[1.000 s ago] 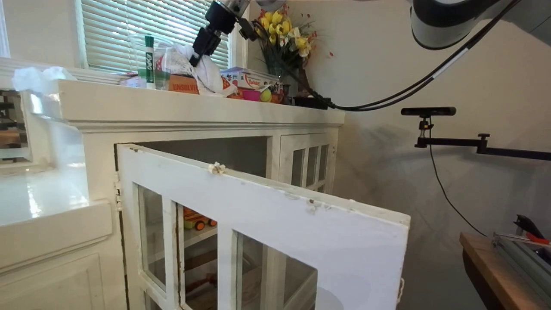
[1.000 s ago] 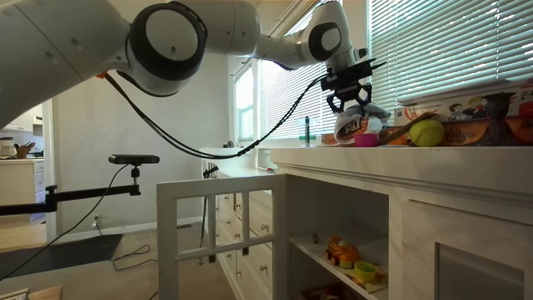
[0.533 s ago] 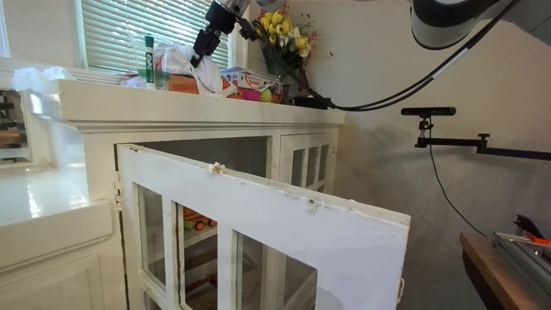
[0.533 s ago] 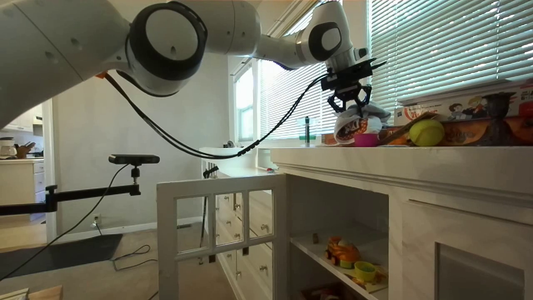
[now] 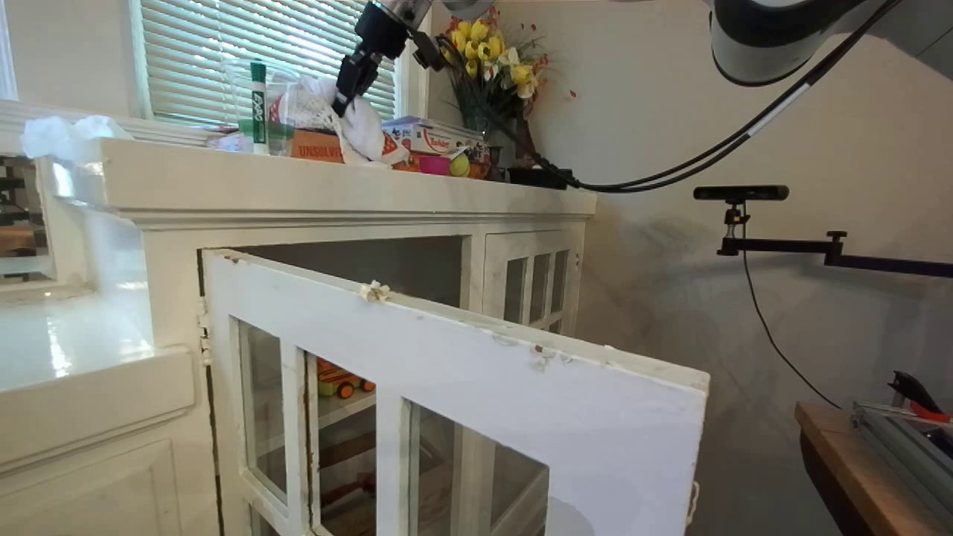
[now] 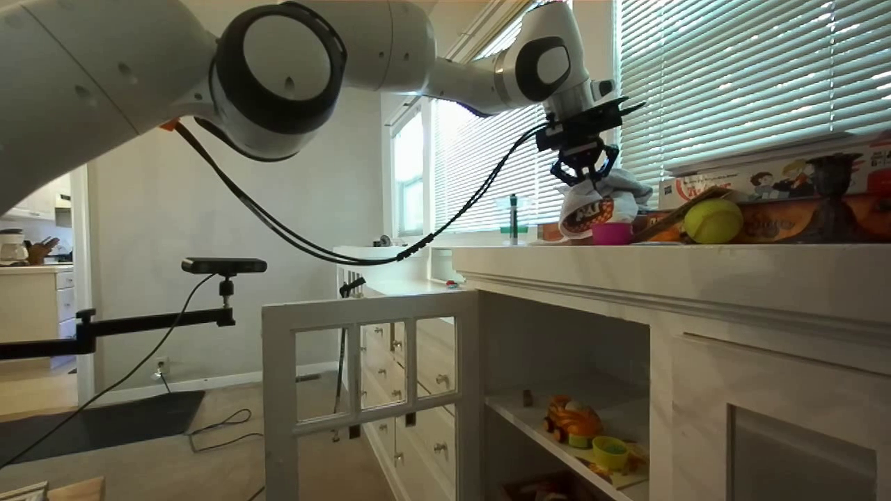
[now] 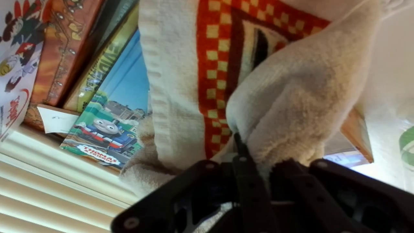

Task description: Use the towel to wipe the top of the dresser

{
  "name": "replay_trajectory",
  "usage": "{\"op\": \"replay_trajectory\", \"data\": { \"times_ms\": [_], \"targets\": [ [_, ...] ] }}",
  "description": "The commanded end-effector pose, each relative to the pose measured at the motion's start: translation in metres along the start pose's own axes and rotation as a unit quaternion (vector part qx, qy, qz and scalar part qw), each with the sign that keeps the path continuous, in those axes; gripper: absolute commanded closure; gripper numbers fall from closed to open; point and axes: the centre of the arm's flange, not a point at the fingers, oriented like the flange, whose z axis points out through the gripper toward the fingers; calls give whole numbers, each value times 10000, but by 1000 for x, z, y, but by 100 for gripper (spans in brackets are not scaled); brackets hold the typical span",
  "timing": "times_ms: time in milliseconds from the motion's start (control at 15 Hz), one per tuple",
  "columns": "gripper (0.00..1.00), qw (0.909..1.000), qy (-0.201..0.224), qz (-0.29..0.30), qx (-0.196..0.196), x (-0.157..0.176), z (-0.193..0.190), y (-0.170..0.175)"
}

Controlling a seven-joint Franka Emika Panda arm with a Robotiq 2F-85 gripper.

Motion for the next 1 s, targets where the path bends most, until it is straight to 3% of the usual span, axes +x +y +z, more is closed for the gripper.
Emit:
{"op": "replay_trajectory", "data": {
  "times_ms": [0, 467, 933],
  "targets": [
    [98, 10000, -34, -22, -62, 2, -4, -1],
    [98, 9990, 109, 3, -444, 9, -70, -32],
    [98, 9933, 328, 74, -1103, 22, -158, -67]
  ]
}}
